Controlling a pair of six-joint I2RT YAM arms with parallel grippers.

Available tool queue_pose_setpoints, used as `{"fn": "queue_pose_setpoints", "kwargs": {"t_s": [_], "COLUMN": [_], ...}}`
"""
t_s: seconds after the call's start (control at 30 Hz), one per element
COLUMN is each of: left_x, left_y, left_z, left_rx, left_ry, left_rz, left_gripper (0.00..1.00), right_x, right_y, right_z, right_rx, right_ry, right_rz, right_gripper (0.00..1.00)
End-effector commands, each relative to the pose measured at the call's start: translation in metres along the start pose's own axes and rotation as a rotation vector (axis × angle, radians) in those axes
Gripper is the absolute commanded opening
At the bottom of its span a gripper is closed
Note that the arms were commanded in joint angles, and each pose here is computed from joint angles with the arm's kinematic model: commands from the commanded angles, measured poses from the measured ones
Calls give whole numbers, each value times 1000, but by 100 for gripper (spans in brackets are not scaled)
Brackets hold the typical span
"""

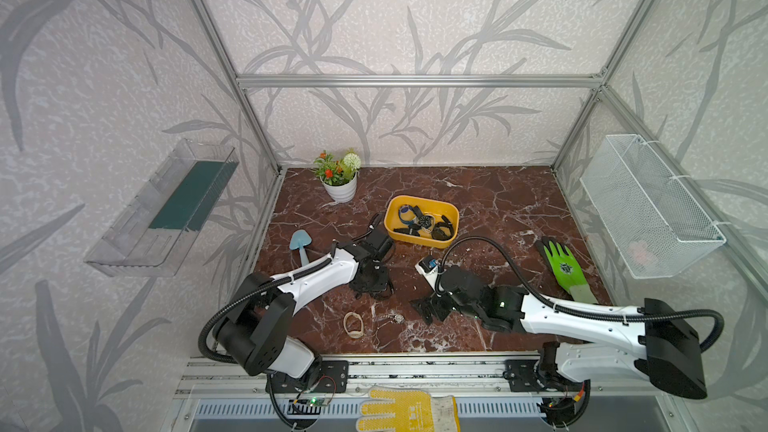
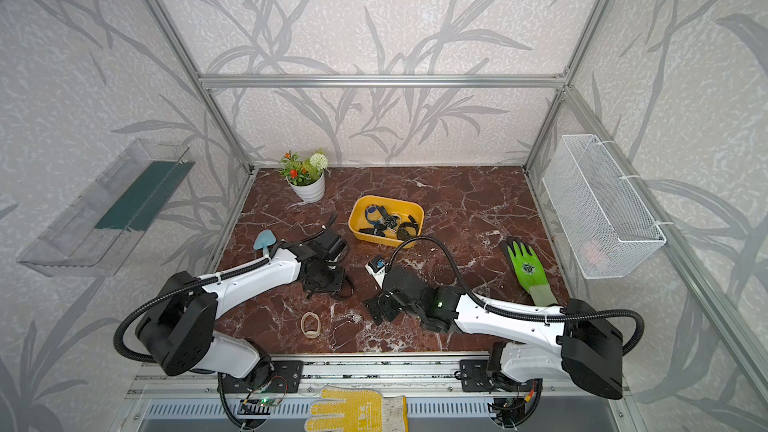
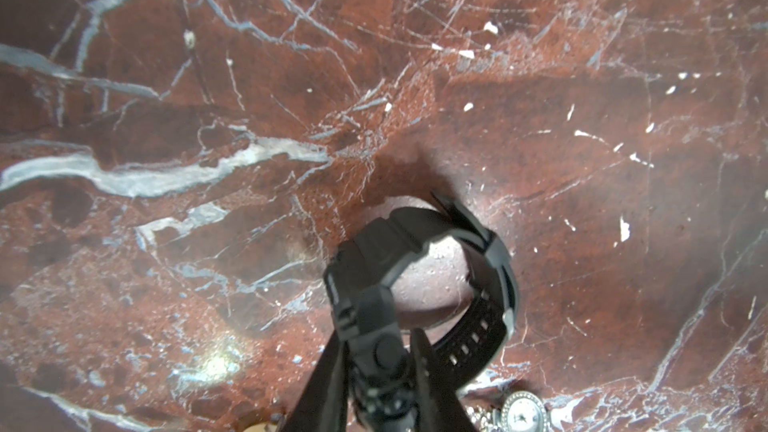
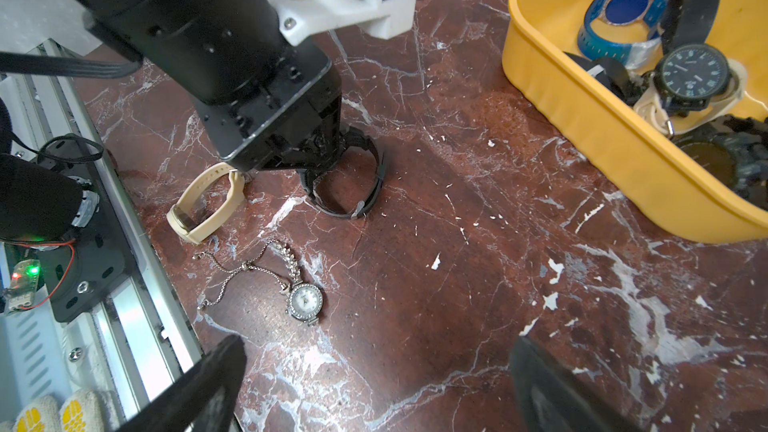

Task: Put the watch into the storage box
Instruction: Pick up the watch at the center of the board, then place the watch in the storage box.

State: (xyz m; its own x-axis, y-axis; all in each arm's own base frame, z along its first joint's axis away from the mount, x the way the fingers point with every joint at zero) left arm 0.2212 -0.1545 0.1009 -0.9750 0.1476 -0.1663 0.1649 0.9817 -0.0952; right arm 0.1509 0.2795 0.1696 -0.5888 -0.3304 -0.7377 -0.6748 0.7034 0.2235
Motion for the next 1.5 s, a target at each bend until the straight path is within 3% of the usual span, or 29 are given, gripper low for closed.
{"fn": "queue_pose_setpoints", "kwargs": {"t_s": [0.0, 0.43, 0.93, 1.2, 1.47], "left_x": [-5, -40, -192, -239, -248], "left_y": [-1, -16, -82, -107, -114], "left_z": [-3, -28, -64, -33, -5], "left_rx": [-4, 25, 99, 138, 144], "left_ry": [2, -112, -322, -286, -235], "left_rz": [-12, 42, 248, 273, 260], "left_gripper": [23, 18, 16, 16, 16], "right_x": [-2, -2, 5, 8, 9], "right_y": [1, -9, -38, -52, -57], "right_z": [1, -9, -37, -48, -47], "right_rx": [9, 66, 210, 271, 283], "right_ry": [-16, -60, -129, -147, -142], "right_rz": [-3, 50, 137, 185, 197], "right_gripper": [99, 99, 99, 99, 99]}}
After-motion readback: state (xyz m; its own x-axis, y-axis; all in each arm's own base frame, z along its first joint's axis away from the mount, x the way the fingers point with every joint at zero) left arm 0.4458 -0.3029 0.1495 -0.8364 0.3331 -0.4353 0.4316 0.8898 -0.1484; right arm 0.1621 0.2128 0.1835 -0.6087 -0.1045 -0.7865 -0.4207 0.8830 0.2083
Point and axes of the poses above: each gripper's point midway between its finger pads, its own z axis out along the fingers, its own y axis along the line the jaws close on, x = y × z, the point moved 6 cm from there along -z, back along the fingers, and after that the axes turned 6 degrees about z, right-handed, at the moved point
